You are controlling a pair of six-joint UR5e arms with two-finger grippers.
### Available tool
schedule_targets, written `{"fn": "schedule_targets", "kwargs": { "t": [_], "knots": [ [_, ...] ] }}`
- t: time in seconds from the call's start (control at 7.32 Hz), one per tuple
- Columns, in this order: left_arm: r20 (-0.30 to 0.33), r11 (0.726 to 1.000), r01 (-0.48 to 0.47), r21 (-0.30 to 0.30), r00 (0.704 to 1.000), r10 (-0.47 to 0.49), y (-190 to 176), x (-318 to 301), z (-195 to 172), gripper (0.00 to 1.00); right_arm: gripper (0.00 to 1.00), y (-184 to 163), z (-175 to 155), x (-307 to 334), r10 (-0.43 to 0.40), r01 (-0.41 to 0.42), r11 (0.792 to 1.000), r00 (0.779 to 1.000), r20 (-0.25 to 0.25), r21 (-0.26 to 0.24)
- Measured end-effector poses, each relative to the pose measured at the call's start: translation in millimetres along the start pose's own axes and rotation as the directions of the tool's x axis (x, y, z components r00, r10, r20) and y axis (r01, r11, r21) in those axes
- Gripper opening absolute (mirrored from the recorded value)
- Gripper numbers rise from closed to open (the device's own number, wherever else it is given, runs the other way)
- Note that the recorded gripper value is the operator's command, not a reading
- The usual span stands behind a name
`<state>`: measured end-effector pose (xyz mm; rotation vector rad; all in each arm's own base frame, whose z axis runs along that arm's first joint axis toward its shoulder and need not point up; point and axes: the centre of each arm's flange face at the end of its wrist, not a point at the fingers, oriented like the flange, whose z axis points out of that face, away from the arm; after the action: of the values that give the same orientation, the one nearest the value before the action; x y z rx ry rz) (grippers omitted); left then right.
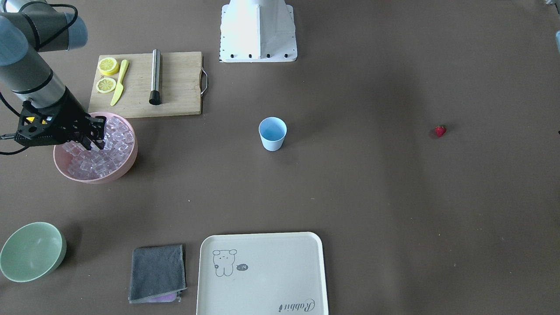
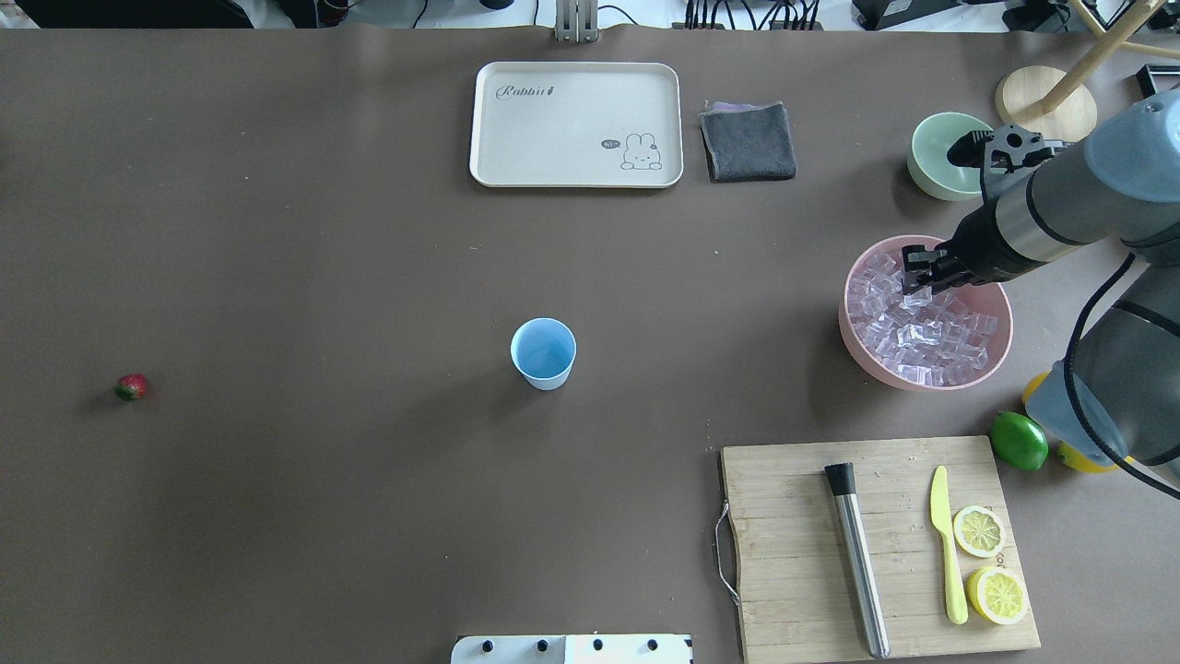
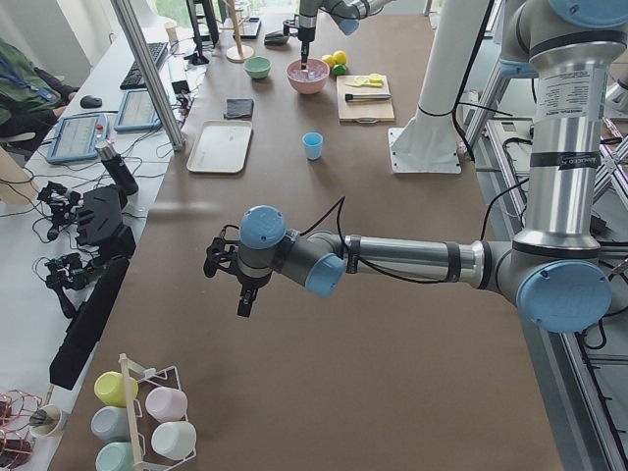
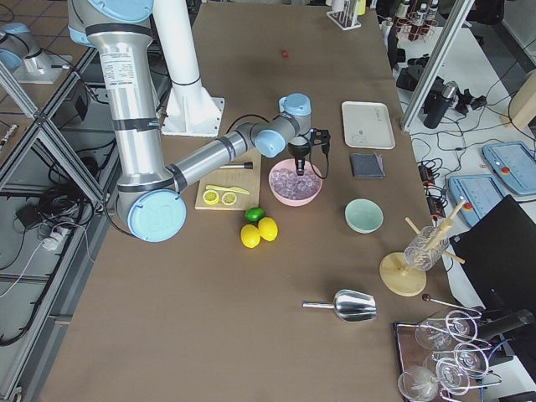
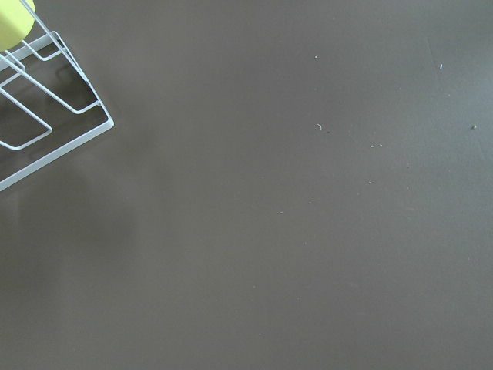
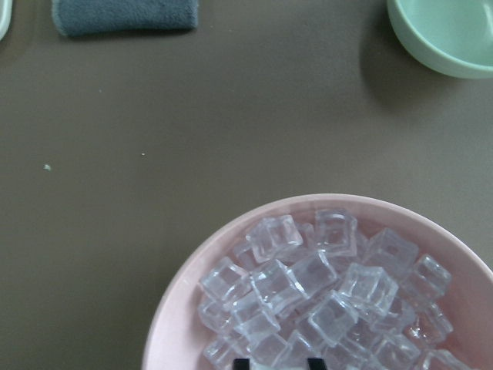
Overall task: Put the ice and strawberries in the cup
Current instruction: 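Carry the ice cube with the right gripper over the blue cup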
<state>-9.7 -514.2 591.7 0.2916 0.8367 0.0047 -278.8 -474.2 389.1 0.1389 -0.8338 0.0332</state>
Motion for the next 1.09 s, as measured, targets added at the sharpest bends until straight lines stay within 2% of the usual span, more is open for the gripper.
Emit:
{"fn": "schedule_targets", "kwargs": {
  "t": [0.27, 0.55, 1.09],
  "knots": [
    [0.000, 1.000, 0.000, 0.000, 1.000, 0.000, 0.1, -0.1, 0.1, 0.98, 0.00, -4.0, -19.0, -44.8, -0.018, 0.017, 1.000, 0.999, 0.047, 0.019],
    [0.001, 1.000, 0.003, -0.002, 1.000, -0.003, 0.6, -0.9, 0.7, 0.98, 0.00, -6.1, -32.0, -91.5, 0.013, -0.017, 0.999, 0.994, 0.106, 0.030],
    [0.002, 1.000, 0.009, -0.006, 1.000, -0.009, 2.0, -3.0, 2.3, 0.98, 0.00, 6.0, -48.9, -198.5, 0.008, -0.016, 0.999, 0.974, 0.225, 0.032]
  ]
}}
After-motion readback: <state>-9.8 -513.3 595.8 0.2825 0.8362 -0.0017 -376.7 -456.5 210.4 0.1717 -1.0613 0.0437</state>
